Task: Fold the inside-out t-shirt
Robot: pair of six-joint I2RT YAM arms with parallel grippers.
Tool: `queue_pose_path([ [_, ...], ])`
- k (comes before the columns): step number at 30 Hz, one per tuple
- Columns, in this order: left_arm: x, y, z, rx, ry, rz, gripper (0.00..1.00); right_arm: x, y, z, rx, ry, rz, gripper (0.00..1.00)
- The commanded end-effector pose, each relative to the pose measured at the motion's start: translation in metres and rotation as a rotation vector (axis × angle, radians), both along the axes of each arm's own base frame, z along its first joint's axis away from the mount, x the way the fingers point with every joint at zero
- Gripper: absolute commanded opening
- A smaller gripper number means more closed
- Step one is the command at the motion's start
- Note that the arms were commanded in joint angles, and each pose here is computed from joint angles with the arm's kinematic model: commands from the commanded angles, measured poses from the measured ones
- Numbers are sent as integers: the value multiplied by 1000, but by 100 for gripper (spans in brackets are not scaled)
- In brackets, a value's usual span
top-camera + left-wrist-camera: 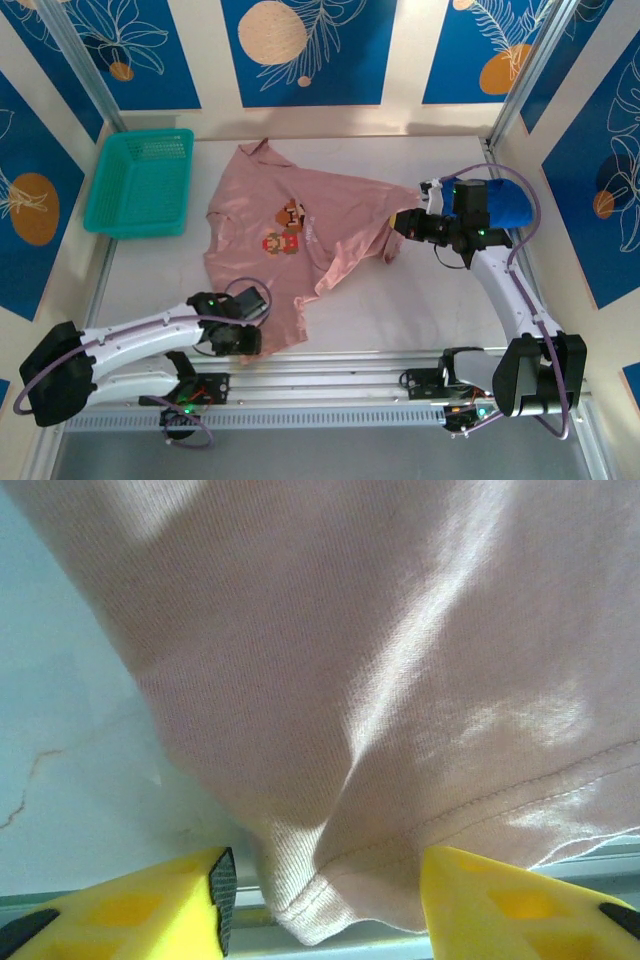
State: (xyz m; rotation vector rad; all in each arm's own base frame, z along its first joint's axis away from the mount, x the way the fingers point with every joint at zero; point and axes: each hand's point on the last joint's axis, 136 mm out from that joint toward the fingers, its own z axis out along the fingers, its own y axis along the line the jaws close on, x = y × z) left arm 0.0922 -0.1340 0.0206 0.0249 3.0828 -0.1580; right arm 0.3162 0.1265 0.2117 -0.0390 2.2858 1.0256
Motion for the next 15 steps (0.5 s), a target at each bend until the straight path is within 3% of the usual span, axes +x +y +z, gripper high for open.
queue_pose_path([
  [1, -11, 3, -9, 2, 43, -12, 48, -4, 1, -2, -13, 0, 11, 0],
  [8, -10, -1, -15, 3, 54, -25, 34, -5, 0, -2, -20, -3, 7, 0],
  [15, 3, 3, 3, 10, -35, -22, 8, -3, -3, -3, -35, 0, -12, 0],
])
